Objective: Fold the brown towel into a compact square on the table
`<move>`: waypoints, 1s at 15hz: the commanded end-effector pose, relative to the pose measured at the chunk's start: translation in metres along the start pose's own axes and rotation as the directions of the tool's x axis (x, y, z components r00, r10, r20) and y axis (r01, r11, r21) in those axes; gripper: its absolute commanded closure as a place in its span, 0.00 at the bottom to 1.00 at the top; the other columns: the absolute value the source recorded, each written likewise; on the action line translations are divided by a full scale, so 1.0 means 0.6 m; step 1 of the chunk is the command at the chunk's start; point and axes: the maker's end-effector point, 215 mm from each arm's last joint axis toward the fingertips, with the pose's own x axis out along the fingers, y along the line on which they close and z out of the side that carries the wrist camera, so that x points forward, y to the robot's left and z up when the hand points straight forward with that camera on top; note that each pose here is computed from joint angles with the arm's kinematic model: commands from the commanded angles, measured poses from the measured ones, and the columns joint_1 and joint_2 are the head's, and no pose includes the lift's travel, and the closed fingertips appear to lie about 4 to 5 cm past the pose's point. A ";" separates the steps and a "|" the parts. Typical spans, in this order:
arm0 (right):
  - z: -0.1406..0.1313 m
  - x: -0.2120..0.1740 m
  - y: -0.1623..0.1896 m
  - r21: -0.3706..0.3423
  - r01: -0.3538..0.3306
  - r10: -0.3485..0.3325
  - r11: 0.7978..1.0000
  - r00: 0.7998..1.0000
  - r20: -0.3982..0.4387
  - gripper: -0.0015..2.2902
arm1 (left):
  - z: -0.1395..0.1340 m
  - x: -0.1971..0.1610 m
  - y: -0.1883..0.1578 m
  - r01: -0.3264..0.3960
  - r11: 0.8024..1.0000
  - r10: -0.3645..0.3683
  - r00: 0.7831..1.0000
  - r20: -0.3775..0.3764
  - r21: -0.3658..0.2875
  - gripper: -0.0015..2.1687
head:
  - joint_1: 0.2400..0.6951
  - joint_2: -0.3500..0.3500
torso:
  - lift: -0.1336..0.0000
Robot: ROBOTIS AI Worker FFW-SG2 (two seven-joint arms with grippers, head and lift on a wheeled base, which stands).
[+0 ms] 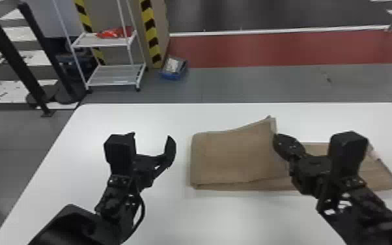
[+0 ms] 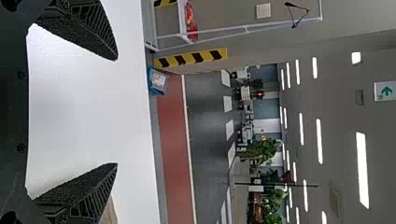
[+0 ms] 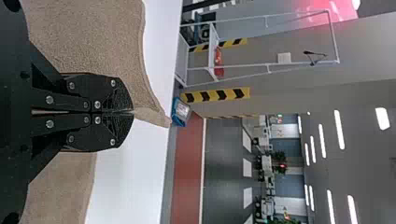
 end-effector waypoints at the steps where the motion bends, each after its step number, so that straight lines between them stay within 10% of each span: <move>1: 0.036 -0.037 -0.090 0.021 0.077 -0.078 0.997 0.996 0.032 0.63 | 0.005 -0.001 0.012 -0.011 1.000 0.011 1.000 0.006 -0.001 0.03 | 1.00 0.63 | 0.07; 6: -0.073 -0.076 -0.203 0.046 0.156 -0.151 0.987 0.984 -0.092 0.63 | 0.000 0.003 0.000 -0.002 1.000 0.002 1.000 -0.001 -0.007 0.03 | 1.00 0.46 | 0.07; 11: 0.028 -0.115 -0.230 0.054 0.172 -0.173 0.984 0.985 0.003 0.63 | -0.003 0.006 -0.002 -0.003 1.000 0.003 1.000 -0.003 -0.004 0.03 | 1.00 0.41 | 0.07; 15: -0.034 -0.140 -0.289 0.044 0.234 -0.229 0.971 0.968 -0.102 0.63 | 0.001 0.008 -0.007 0.001 1.000 -0.001 1.000 -0.001 -0.005 0.04 | 1.00 0.35 | 0.07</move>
